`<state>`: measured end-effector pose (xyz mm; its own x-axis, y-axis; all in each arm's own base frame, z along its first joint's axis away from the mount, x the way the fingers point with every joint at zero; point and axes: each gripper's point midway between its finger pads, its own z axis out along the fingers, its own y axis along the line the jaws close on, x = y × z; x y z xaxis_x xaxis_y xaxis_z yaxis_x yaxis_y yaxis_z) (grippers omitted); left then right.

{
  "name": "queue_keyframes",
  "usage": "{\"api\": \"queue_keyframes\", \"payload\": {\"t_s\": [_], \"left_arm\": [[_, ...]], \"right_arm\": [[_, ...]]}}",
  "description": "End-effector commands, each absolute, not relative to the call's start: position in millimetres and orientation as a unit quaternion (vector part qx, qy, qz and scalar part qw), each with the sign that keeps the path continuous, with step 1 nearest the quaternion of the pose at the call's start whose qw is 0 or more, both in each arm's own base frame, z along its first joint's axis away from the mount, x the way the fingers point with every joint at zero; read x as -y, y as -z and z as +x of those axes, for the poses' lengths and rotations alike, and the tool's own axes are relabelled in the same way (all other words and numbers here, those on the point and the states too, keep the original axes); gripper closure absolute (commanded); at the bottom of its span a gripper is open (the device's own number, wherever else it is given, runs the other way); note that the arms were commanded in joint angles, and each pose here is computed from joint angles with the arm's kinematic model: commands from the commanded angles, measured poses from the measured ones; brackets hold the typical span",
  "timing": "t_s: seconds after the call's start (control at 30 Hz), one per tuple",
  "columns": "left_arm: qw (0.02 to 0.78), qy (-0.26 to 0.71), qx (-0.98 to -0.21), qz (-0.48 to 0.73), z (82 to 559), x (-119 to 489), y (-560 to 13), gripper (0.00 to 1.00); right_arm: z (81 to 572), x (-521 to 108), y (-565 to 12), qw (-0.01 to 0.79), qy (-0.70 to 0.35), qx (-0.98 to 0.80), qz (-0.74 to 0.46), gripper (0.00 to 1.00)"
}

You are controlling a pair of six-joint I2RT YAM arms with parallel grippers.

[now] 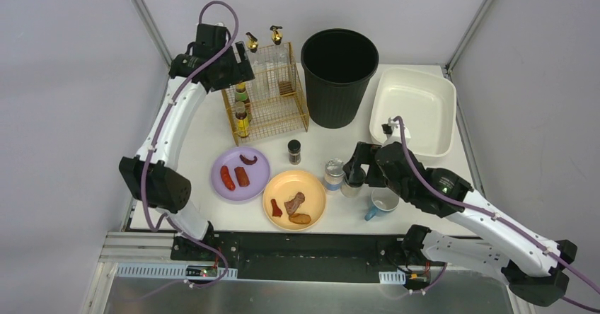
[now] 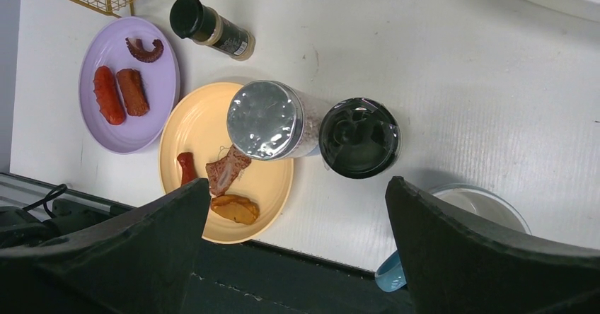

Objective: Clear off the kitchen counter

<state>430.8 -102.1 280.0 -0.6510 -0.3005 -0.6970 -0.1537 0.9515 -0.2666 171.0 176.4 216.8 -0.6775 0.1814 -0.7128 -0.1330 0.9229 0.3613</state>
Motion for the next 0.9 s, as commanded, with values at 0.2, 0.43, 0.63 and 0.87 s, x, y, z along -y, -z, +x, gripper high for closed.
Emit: {"api": "queue_keyframes", "payload": {"t_s": [0.2, 0.43, 0.63, 0.87], "left_arm": [[0.387, 0.213, -0.897, -0.007, 340, 170, -311, 0.2], [0.352, 0.226, -0.905, 0.075, 287, 231, -289, 0.16], [0.301, 0.238, -0.912, 0.142, 254, 279, -256, 0.1], [0.25, 0.249, -0.914, 0.2, 227, 327, -225, 0.03]], "right_arm": [[164, -159, -235, 0.416, -0.203, -0.886, 0.029, 0.01], [160, -140, -233, 0.419, -0.182, -0.888, 0.048, 0.01], [155, -120, -227, 0.417, -0.148, -0.894, 0.065, 0.01], [152, -104, -226, 0.422, -0.136, -0.892, 0.086, 0.01]]}}
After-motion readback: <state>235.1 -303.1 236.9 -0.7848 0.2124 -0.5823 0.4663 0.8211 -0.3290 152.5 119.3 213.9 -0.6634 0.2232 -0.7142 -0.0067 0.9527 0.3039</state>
